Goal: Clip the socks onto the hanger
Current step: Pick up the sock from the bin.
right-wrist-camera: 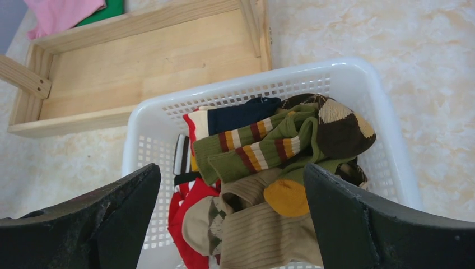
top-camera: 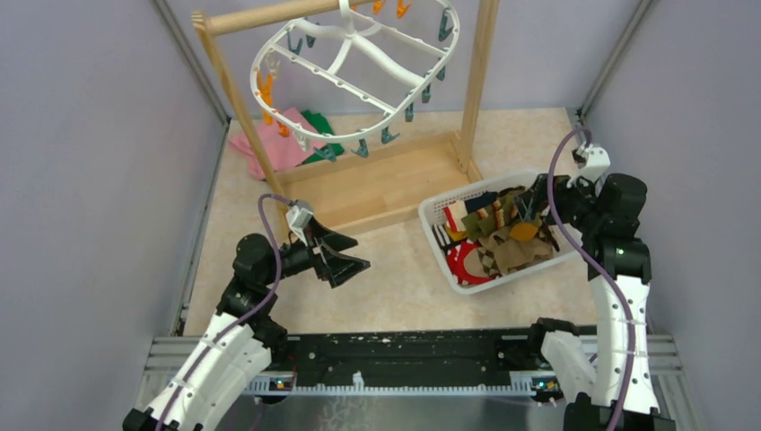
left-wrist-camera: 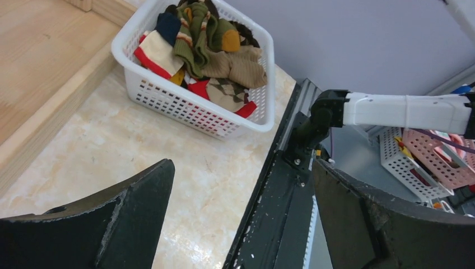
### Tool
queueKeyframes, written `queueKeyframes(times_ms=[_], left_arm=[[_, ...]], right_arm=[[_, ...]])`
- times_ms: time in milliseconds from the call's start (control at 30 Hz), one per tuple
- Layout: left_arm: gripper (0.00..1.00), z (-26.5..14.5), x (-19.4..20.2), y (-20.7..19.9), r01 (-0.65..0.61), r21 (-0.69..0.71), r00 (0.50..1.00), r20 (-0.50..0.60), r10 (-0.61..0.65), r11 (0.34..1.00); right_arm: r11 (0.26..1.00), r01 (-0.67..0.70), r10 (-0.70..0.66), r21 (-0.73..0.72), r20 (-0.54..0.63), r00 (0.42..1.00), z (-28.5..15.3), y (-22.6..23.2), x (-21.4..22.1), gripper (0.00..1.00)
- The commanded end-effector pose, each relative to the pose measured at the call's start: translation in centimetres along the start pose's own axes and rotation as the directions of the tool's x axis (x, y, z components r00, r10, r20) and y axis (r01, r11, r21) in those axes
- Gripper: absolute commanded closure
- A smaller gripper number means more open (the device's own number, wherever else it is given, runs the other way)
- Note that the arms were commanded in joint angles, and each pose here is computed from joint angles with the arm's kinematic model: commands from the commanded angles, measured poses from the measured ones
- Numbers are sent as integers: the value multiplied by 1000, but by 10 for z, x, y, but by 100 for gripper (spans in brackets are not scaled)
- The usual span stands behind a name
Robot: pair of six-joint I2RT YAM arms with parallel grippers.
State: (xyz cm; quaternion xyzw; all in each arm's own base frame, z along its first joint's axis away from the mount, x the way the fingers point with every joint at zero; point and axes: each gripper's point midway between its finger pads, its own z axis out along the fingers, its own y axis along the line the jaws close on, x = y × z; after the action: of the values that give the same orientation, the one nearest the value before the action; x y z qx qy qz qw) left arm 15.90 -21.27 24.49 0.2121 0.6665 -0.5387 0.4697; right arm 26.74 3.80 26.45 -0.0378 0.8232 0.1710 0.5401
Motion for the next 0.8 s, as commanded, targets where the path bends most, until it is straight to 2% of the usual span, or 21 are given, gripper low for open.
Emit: queueKeyframes(times_ms=[0,200,300,500,700,767], left_arm=[[1,4,-11,9,-60,-55,998,25,61,997],[1,3,-8,20,-14,-93,997,75,21,996],[1,4,-4,25,12,-94,996,95,-4,996],[1,5,-4,28,54,-95,990,133,-41,994],[1,3,-7,27,61,-66,977,209,-46,996],[1,4,-6,26,64,-51,976,212,-52,997]], right_arm=[[999,40,-39,-30,50,998,-5,6,-14,1],[988,127,-123,-85,46,991,-5,13,-11,1],[965,193,-188,-178,48,981,-6,25,-7,1],[807,335,-336,-485,89,938,-11,64,25,1],[650,415,-410,-637,166,897,-20,83,47,1],[646,404,-400,-648,164,902,-18,83,48,1]])
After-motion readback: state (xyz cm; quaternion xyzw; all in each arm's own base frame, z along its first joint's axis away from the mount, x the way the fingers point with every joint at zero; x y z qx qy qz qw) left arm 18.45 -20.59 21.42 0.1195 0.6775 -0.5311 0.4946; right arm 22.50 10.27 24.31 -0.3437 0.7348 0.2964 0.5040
